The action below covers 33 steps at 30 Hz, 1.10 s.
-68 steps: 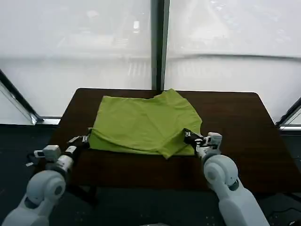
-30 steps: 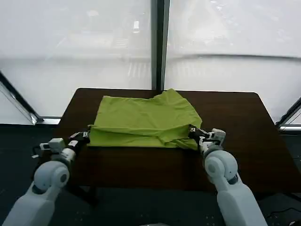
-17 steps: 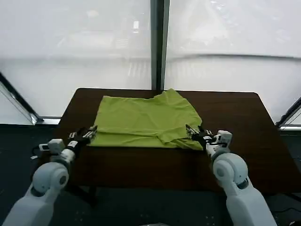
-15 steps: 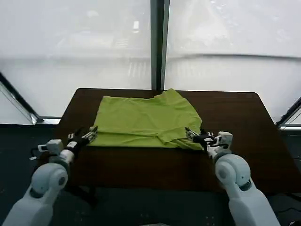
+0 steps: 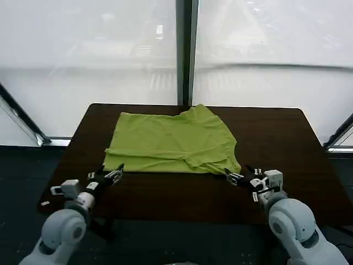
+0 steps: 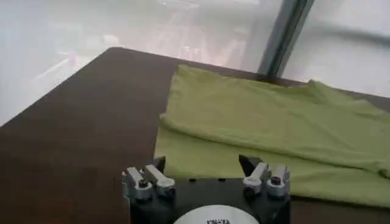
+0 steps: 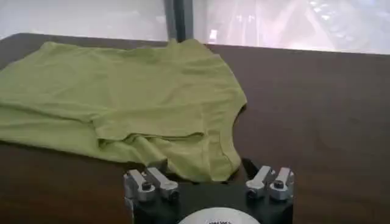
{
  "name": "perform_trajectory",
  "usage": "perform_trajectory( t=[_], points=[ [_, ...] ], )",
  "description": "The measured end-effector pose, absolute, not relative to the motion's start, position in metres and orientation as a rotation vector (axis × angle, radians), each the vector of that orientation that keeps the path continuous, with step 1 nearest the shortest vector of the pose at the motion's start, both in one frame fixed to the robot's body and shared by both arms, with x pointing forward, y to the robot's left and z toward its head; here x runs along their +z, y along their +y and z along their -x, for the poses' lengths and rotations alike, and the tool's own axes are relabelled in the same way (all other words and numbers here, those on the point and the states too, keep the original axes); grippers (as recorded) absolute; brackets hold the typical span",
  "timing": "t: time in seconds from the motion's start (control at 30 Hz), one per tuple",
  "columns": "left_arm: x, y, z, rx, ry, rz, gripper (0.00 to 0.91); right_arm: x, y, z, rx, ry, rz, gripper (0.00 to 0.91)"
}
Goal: Fold and organize the clothes.
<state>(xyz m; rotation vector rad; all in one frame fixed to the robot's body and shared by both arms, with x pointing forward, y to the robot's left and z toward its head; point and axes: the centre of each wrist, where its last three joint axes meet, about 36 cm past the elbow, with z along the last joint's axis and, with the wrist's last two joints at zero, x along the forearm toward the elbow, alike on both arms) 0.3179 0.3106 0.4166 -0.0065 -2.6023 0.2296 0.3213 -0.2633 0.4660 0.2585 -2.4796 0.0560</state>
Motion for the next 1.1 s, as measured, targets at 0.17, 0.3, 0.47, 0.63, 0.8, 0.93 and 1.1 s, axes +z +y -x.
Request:
perform_trajectory(
  t=[0.17, 0.3, 0.47, 0.63, 0.8, 0.93, 1.1],
  points=[
    [0.411, 0.319, -0.318, 0.232, -2.59, -0.021, 0.712, 0.465, -0.263, -0.321, 0.067, -2.478, -0.265, 0.79],
    [0.406, 0.321, -0.319, 0.235, -2.583, -0.031, 0.273, 0.462, -0.265, -0.324, 0.073, -2.474, -0.258, 0.566],
    [0.404, 0.324, -0.32, 0.235, -2.58, -0.037, 0.068, 0.457, -0.265, -0.329, 0.074, -2.465, -0.256, 0.166],
    [0.403, 0.326, -0.32, 0.231, -2.577, -0.037, 0.0, 0.458, -0.266, -0.328, 0.07, -2.464, -0.249, 0.0],
    [0.402, 0.328, -0.319, 0.229, -2.575, -0.036, 0.0, 0.465, -0.268, -0.321, 0.055, -2.459, -0.239, 0.0],
    [0.406, 0.327, -0.316, 0.216, -2.58, -0.031, 0.0, 0.472, -0.268, -0.312, 0.048, -2.45, -0.239, 0.0],
    [0.414, 0.328, -0.309, 0.173, -2.58, -0.026, 0.0, 0.485, -0.268, -0.297, 0.043, -2.437, -0.241, 0.0]
  ],
)
